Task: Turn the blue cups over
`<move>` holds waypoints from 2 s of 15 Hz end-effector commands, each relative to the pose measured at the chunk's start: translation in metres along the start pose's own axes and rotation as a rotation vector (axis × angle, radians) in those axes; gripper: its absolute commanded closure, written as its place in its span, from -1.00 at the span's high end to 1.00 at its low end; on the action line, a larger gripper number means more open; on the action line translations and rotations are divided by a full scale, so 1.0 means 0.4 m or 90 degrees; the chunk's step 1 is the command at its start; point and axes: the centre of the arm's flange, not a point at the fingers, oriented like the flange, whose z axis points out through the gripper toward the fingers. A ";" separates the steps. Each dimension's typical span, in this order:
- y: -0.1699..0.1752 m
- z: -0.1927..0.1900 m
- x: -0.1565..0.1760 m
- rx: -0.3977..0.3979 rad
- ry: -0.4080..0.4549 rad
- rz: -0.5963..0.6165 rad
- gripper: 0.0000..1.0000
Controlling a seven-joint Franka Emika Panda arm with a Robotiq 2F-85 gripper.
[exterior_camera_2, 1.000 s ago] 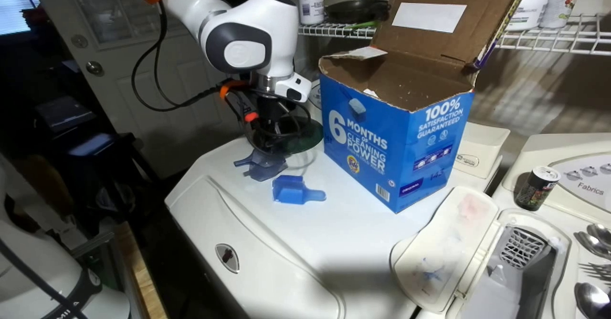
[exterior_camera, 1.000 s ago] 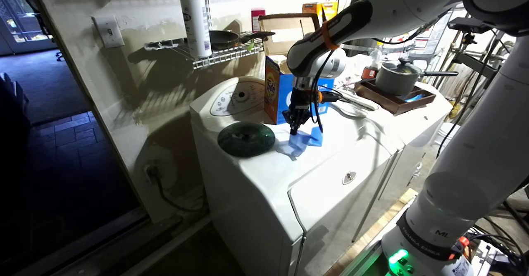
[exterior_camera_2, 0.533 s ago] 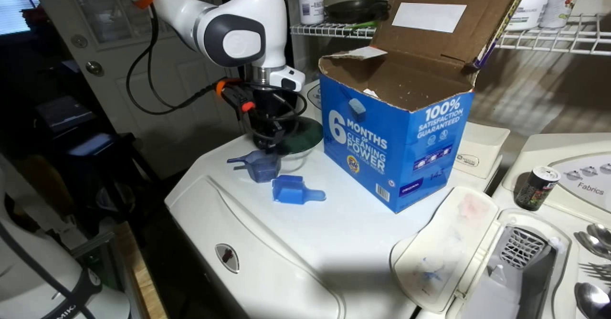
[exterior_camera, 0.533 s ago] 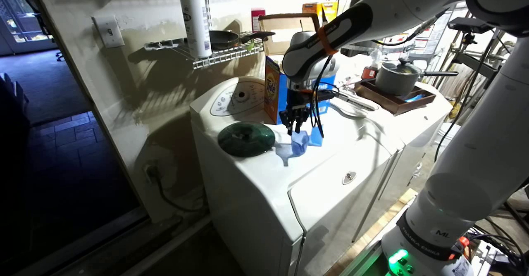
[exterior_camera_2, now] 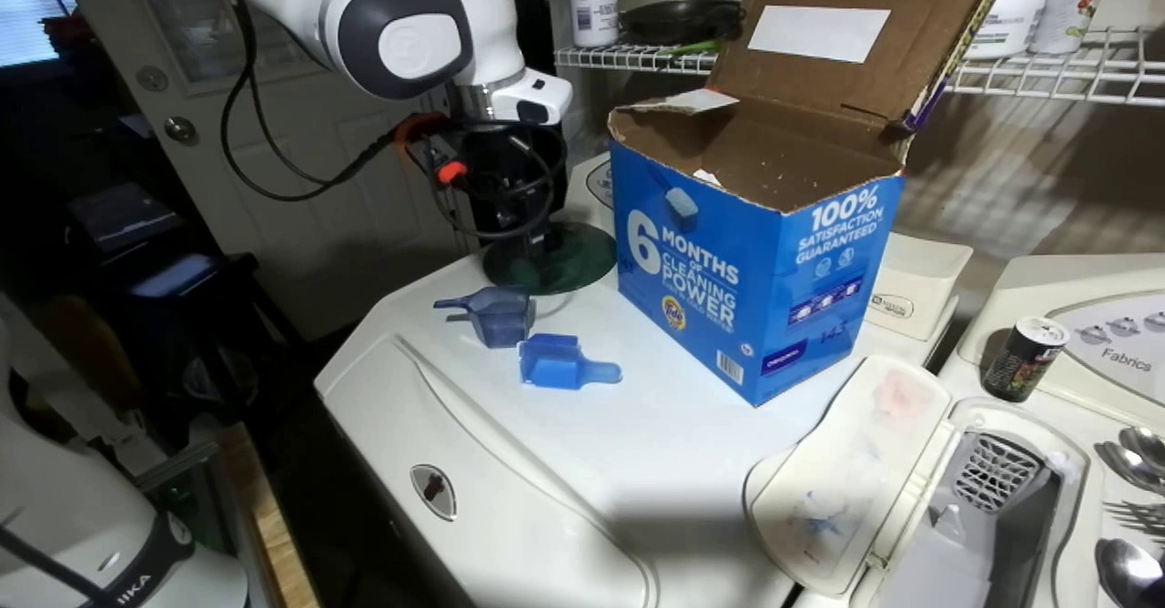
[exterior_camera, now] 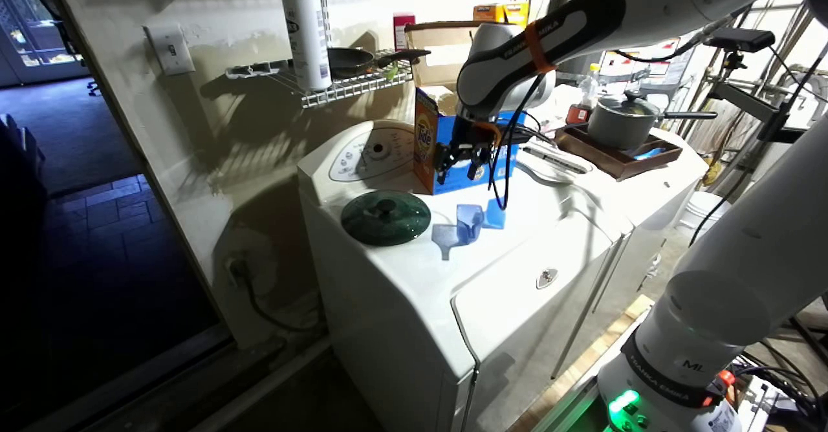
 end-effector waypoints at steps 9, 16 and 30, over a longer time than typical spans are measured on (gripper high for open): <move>0.304 -0.055 -0.150 0.156 0.123 0.339 1.00; 0.413 0.009 -0.146 0.229 0.059 0.453 1.00; 0.467 0.138 -0.140 0.233 -0.051 0.466 1.00</move>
